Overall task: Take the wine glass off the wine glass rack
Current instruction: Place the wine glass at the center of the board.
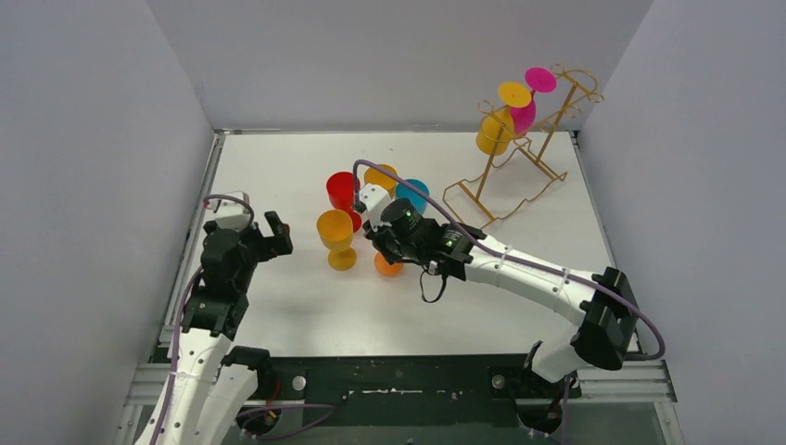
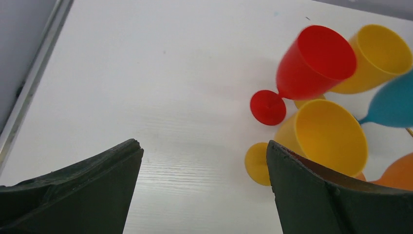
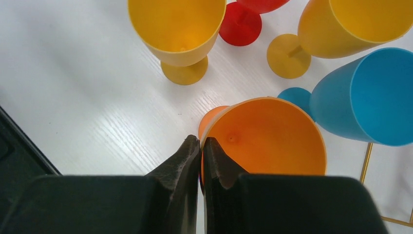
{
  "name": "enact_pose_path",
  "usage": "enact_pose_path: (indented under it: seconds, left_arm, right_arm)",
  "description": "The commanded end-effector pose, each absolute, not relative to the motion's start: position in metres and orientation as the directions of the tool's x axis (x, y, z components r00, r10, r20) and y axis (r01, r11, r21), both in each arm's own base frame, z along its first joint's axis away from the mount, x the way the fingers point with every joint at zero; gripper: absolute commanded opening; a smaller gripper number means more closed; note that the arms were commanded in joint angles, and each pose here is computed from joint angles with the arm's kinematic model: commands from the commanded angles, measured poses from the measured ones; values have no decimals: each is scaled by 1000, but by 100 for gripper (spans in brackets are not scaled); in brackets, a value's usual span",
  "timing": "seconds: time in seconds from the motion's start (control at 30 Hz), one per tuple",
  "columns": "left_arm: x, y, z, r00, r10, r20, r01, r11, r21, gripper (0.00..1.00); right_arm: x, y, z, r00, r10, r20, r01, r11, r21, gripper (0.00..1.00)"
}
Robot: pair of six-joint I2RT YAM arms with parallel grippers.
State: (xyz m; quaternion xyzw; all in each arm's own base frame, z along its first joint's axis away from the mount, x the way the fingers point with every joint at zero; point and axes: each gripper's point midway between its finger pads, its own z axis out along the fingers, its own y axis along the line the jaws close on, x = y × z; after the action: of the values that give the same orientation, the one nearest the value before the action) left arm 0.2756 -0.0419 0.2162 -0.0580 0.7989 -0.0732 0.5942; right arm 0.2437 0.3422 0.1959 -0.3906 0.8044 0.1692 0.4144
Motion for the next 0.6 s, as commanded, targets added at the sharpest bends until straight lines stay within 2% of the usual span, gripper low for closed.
enact_pose_path:
  seconds: [0.0,0.1,0.57]
  left_arm:
    - [282,-12,227,-250,-291,-923,-126,955,-267,97]
    - [281,3,224,-245,-295,-924,-197,948,-250,97]
    - [276,11,226,-219,-293,-931,-233,942,-242,97]
  right_arm:
    - [271,363,230,-311,-401,-862,-714,697,-67,0]
    - [278,368,223,-331,-395,-857,-693,718,-64,0]
    - [306,377,196,-397,-378,-836,-646,762,-37,0]
